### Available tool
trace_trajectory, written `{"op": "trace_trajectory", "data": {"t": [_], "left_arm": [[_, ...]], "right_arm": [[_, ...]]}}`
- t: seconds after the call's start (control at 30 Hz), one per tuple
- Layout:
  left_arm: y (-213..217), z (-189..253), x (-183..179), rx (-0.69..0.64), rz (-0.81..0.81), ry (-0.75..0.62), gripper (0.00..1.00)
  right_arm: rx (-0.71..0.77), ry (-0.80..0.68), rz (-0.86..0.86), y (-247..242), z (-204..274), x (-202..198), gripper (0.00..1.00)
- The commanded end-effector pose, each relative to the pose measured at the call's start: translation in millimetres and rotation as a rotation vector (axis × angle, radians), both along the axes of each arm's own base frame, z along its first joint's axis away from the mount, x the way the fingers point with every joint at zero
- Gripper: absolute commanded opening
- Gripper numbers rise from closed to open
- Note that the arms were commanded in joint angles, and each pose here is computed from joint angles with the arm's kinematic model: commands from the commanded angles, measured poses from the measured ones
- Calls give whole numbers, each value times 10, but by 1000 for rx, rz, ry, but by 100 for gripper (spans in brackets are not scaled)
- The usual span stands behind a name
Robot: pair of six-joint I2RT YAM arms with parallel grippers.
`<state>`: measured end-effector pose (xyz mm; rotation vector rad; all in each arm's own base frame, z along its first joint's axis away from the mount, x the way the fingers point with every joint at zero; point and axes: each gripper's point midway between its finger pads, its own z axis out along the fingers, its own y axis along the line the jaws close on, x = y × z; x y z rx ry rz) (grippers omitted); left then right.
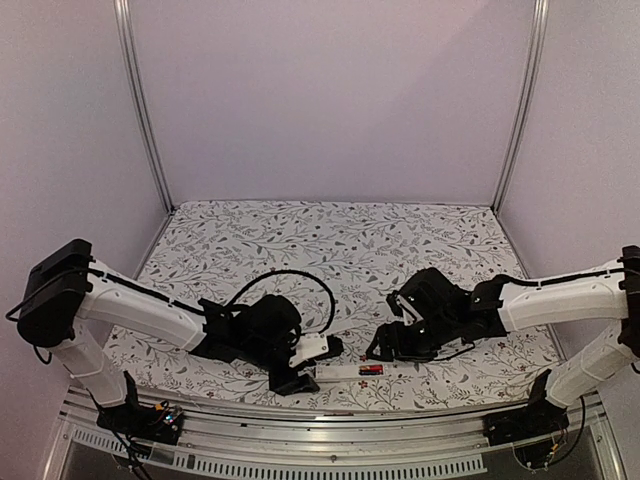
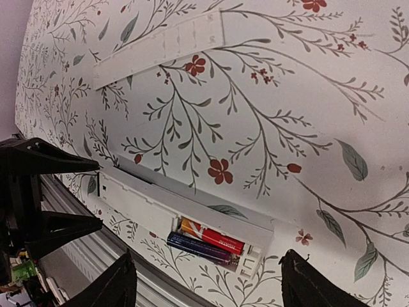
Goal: Load the batteries into the remote control
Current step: Load the battery into the battery compartment.
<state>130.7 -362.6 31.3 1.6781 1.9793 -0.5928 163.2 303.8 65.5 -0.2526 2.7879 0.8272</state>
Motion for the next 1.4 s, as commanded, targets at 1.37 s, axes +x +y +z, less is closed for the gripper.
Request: {"op": "trace_trajectory", "data": {"t": [1.37], "left_arm": [[-162,117,-22,-86,-42,-25,59]], "right_arm": [[-237,41,47,166,-384,-88,74]]}}
